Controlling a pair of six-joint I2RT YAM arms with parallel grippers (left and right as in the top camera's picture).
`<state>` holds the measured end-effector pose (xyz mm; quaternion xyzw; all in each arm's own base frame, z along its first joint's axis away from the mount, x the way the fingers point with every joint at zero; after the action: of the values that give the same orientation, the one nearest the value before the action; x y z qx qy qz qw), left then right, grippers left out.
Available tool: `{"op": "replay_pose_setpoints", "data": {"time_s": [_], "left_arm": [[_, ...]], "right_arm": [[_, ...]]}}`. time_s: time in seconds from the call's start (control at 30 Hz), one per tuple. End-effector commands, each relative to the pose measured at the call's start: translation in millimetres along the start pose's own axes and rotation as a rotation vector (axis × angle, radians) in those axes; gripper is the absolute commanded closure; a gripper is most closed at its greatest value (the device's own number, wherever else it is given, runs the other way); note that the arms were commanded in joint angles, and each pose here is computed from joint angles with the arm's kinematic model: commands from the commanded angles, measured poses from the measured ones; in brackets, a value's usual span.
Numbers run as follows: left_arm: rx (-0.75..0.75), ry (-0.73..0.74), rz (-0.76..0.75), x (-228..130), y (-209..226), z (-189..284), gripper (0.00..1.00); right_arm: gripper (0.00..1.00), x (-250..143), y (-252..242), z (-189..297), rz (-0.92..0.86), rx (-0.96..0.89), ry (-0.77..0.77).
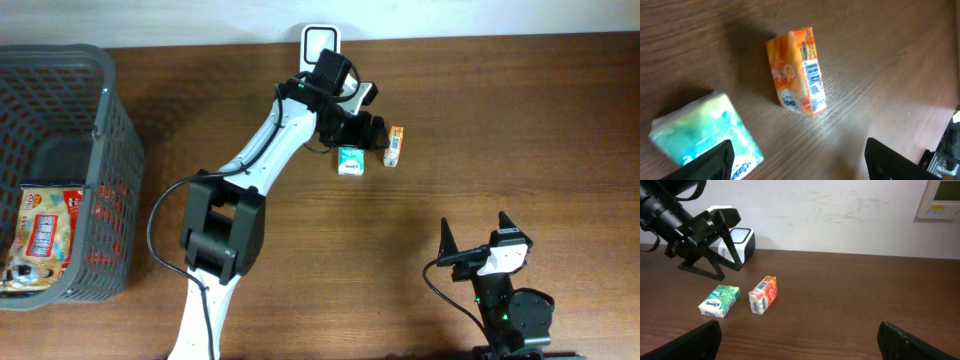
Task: Scan the item barcode
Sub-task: 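Pick the red snack bag from the basket with left gripper, place near boxes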
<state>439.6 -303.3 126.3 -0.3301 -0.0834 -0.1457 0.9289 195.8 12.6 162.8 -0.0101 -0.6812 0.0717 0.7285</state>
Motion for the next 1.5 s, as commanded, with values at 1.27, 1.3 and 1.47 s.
{"op": "replay_pose_setpoints", "data": {"time_s": [1.27,1.3,1.47], "left_arm": [[0.476,-0.266,1.059,-199,346,347,1.0],[0.452,-0.34,1.016,-178,332,376,1.0],[0.563,-0.753,0.745,-116,233,523,1.0]], "right_arm": [[0.01,-2,2,0,0.007,0.011,0.001],[0.01,-2,2,0,0.007,0.011,0.001],[0.02,-2,2,0,0.007,0.011,0.001]]}}
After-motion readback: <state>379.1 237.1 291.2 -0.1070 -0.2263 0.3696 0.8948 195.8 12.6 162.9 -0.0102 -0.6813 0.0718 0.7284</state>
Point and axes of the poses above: each gripper's point midway between its finger pads, its own z axis back along the fingers, its own y axis along the line the jaws close on, x = y × z, the point moved 5 cm from there along z, back along the fingers, and after that the axes turned 6 degrees about z, right-handed, at the moved point
